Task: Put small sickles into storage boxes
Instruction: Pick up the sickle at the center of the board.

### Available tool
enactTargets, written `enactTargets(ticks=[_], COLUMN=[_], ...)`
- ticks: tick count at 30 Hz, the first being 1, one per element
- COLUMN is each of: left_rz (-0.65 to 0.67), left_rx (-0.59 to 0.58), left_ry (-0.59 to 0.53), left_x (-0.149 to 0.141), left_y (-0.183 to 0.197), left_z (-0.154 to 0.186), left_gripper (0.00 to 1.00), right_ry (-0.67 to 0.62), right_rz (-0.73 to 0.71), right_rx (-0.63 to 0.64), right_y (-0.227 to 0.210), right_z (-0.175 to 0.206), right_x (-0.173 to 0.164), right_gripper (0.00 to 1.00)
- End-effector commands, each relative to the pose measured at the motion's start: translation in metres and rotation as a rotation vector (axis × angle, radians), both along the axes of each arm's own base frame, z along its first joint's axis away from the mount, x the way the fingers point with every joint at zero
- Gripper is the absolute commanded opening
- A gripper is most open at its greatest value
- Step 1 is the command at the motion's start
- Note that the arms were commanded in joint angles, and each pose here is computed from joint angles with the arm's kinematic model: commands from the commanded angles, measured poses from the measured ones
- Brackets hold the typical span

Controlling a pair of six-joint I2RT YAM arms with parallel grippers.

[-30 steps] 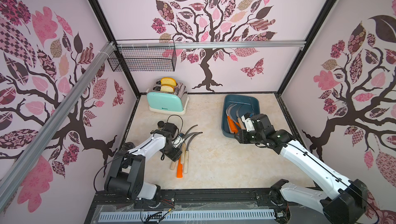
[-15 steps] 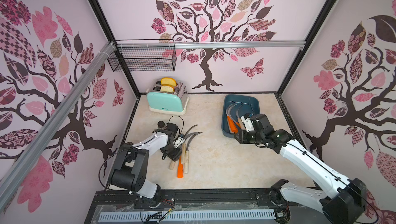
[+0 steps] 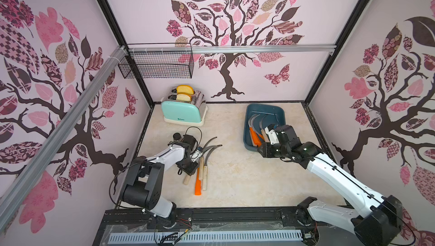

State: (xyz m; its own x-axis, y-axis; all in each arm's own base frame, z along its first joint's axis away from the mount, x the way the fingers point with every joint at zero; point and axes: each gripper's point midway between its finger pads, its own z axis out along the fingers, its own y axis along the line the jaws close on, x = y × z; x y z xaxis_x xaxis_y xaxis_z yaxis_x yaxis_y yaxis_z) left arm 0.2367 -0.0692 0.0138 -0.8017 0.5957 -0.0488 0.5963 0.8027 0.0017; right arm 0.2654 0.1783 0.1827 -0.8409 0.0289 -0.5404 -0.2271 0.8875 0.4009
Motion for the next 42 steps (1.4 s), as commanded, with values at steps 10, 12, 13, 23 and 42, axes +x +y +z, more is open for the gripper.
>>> enactTargets(ticks=[10,12,13,23,42], left_rz=[-0.003,-0.001,0.003,0.018,0.023], left_rx=[-0.008,-0.004,-0.003,0.003,-0.152], left_ry=[0.008,0.003,0.0,-0.033,-0.176], left_x=[0.001,0.002,0.003,0.011,0.067], left_y=[-0.003,-0.003,-0.002,-0.002,-0.037], left_z=[0.0,0.001,0.002,0.009,0.116], left_gripper=[0.1,0.1,0.1,0.03,0.0], right_ry=[-0.034,-0.035,-0.035,-0.036,-0.053], right_rz=[0.0,-0.001,-0.001,-0.005,-0.121], right_rx=[0.003,0.002,0.002,0.002,-0.145], right_y=[-0.001,-0.001,-0.001,-0.002,-0.037], right_z=[0.015,0.015,0.015,0.016,0.013], right_x=[0.001,0.0,0.001,0.001,0.0], right_gripper=[0.42,0.42,0.43,0.43,0.42])
